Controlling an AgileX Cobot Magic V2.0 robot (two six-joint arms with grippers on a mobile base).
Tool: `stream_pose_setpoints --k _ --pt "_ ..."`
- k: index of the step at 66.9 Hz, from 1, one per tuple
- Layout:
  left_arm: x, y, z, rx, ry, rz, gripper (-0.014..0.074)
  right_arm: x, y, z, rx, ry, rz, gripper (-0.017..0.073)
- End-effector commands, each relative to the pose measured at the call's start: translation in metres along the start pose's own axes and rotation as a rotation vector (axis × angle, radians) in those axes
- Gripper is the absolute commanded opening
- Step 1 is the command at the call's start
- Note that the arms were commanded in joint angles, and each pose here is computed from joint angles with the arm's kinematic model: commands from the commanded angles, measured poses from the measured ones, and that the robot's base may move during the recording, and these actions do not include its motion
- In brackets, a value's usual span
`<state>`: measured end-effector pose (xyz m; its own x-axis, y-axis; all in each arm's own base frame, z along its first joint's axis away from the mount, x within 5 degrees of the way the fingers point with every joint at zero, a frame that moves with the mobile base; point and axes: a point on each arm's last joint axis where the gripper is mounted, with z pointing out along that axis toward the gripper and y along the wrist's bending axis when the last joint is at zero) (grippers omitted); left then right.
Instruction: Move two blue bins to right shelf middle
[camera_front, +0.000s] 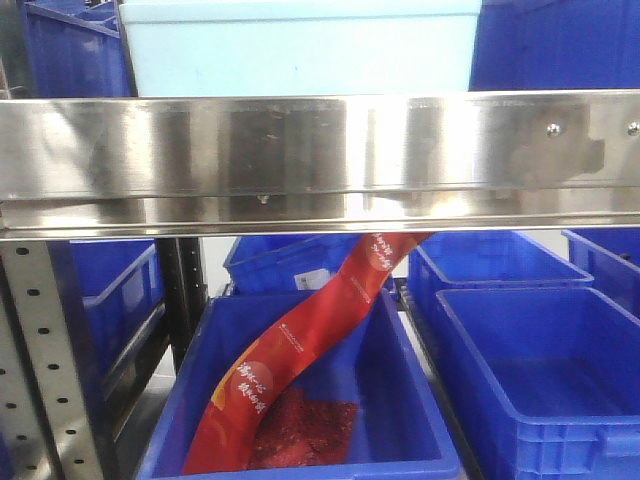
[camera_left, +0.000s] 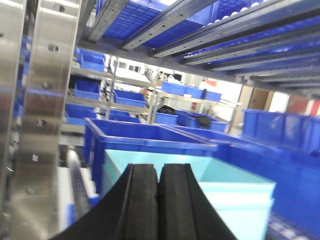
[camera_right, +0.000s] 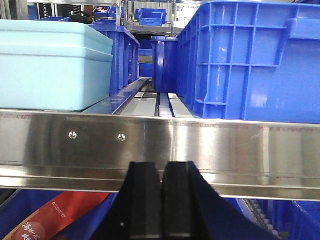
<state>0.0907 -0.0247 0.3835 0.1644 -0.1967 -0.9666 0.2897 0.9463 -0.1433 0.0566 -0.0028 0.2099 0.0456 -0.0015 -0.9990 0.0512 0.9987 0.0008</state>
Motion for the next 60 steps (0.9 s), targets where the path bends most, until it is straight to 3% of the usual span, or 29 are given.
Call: stream_pose_setpoints --k 1,8,27,43,54,60 --pt "0.008 0.004 -0.003 -0.026 -0.012 0.097 -0.0111 -0.002 0.0 0.0 0.004 -0.027 -0.007 -0.0165" --pt "0.035 0.015 -0.011 -0.106 0.04 0.175 -0.0111 -0.002 0.0 0.0 0.004 -0.027 -0.007 -0.0165" --pt "0.109 0.037 -0.049 -0.298 0.126 0.2 -0.0111 -0.002 0.0 0.0 0.004 -0.027 -0.007 -0.0165" --pt "0.152 0.04 -0.075 -0.308 0.094 0.206 -0.0111 -0.002 0.0 0.0 0.004 -0.027 -0.007 -0.0165" --pt "0.155 0.04 -0.076 -0.309 0.122 0.205 -0.0111 -0.002 0.0 0.0 0.004 -0.027 -0.007 -0.0165" --pt "0.155 0.04 -0.076 -0.307 0.121 0.234 -0.0111 -0.002 0.0 0.0 0.004 -0.027 -0.007 -0.0165"
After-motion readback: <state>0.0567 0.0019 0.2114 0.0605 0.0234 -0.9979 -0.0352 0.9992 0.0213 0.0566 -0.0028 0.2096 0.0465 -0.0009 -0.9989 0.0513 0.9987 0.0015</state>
